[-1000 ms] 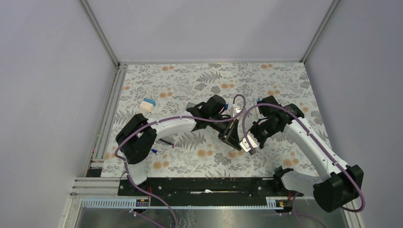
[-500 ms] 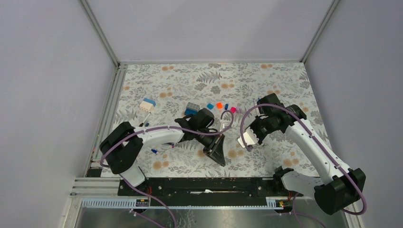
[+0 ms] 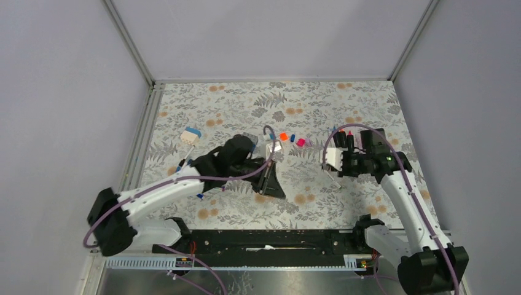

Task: Open the pen caps
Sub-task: Open the pen cap from the pen, then place the pen at the center of the board, then place the pen cap at the center of the board.

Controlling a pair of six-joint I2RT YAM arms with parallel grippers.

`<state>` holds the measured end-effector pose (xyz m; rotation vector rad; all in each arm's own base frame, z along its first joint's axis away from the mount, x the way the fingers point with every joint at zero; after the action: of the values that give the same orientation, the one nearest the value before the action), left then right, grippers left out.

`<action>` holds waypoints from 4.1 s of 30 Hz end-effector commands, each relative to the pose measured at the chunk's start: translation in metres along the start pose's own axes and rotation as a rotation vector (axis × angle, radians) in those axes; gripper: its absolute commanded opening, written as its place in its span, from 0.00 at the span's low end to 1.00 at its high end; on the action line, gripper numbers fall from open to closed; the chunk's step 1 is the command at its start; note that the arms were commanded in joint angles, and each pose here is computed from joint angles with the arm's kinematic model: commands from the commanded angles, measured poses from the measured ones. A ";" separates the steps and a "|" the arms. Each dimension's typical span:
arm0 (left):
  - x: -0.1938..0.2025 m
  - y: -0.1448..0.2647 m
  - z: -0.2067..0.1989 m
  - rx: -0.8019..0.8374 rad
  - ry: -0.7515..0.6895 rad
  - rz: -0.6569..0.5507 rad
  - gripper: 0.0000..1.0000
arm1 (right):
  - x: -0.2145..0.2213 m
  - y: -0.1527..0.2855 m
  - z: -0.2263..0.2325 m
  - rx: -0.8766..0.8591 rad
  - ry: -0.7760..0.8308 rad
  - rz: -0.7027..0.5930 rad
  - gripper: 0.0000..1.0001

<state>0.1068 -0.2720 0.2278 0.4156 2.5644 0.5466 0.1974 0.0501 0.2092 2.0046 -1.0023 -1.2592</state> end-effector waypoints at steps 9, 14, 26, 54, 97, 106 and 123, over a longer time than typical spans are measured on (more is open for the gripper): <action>-0.030 0.052 -0.001 -0.199 -0.265 -0.757 0.00 | 0.086 0.011 -0.027 0.608 -1.190 -0.171 0.00; -0.021 0.048 0.011 -0.221 -0.250 -0.742 0.00 | 0.127 0.014 -0.050 0.764 -1.317 -0.103 0.00; -0.002 0.049 0.030 -0.239 -0.234 -0.773 0.00 | 0.147 0.002 -0.062 0.541 -1.226 -0.142 0.00; -0.011 0.044 0.035 -0.277 -0.136 -0.793 0.00 | 0.114 -0.079 0.005 0.067 -1.177 0.039 0.13; -0.112 -0.054 0.138 -1.037 0.111 -0.259 0.00 | 0.062 -0.005 0.002 0.266 -1.126 -0.257 0.69; -0.113 -0.060 0.168 -1.039 0.186 -0.195 0.05 | 0.062 -0.005 0.002 0.268 -1.120 -0.254 0.72; -0.130 -0.034 0.135 -0.949 0.167 -0.285 0.35 | 0.061 -0.006 0.004 0.258 -1.112 -0.267 0.77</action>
<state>0.2760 -0.3054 0.0982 -0.2317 2.0737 1.7790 0.2165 0.0004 0.1711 1.5182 -1.4776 -2.6211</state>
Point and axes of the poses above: each gripper's point midway between its finger pads, its own y axis back along the fingers, its own z axis along the line the jaws close on, x = y × z, the point moved 8 cm from there along y, back along the fingers, and after that the axes turned 1 degree about y, right-handed, at the moved point
